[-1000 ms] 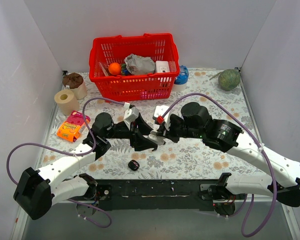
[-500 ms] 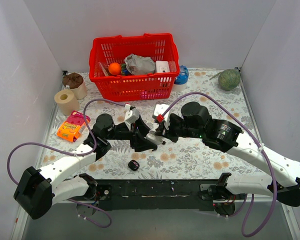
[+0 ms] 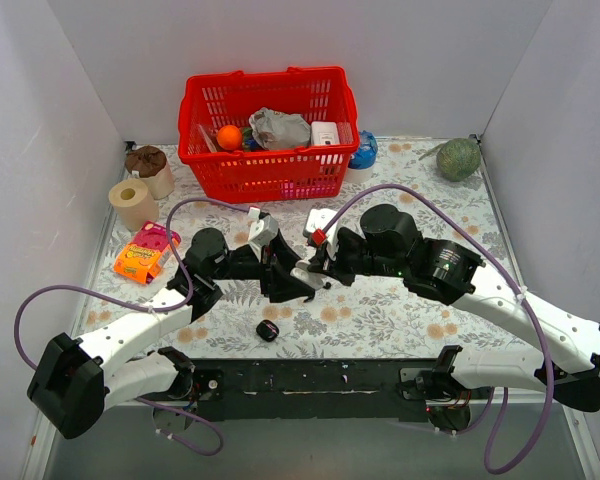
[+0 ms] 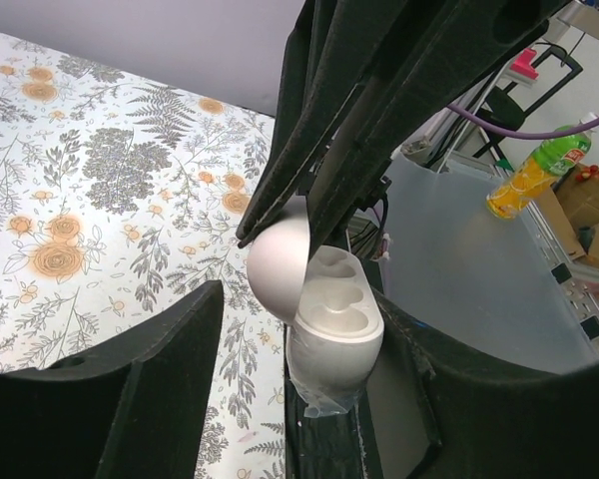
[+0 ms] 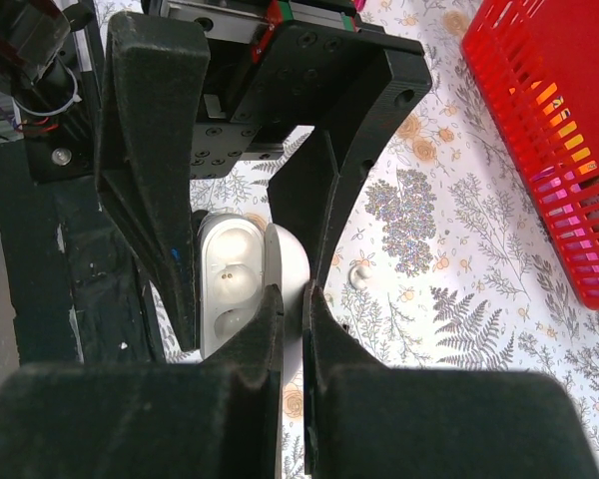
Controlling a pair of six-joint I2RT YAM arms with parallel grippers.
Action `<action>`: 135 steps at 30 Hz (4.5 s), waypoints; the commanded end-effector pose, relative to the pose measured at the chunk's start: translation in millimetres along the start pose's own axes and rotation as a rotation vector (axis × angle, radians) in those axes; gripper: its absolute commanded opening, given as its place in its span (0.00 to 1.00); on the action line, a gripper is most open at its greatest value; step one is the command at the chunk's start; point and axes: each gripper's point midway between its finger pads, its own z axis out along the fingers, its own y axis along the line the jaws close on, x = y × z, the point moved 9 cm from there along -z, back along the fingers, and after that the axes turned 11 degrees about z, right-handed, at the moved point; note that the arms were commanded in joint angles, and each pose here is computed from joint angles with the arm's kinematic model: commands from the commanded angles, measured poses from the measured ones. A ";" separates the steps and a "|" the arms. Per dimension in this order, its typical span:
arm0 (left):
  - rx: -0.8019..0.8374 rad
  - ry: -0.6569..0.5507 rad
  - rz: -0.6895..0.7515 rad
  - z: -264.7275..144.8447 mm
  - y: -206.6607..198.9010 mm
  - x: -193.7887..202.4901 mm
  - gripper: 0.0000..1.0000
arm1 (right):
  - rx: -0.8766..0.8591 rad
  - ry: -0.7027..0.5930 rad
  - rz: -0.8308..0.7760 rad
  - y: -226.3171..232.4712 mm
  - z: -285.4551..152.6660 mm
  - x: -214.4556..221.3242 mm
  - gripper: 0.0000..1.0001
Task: Insert the wireless bluetooth earbuds into the charging case
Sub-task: Adjust the charging case, then adjust the earbud at the center of the board.
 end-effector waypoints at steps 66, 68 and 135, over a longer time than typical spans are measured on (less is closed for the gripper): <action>-0.694 -0.318 0.078 -87.5 -43.9 -8.1 0.00 | 0.076 0.256 0.282 -44.4 180.0 134.8 0.43; -0.699 -0.316 0.078 -88.6 -44.6 -8.2 0.00 | 0.076 0.262 0.281 -45.5 184.4 136.8 0.42; -0.699 -0.297 0.054 -89.0 -45.3 -2.7 0.00 | 0.074 0.336 0.269 -46.6 188.9 159.0 0.47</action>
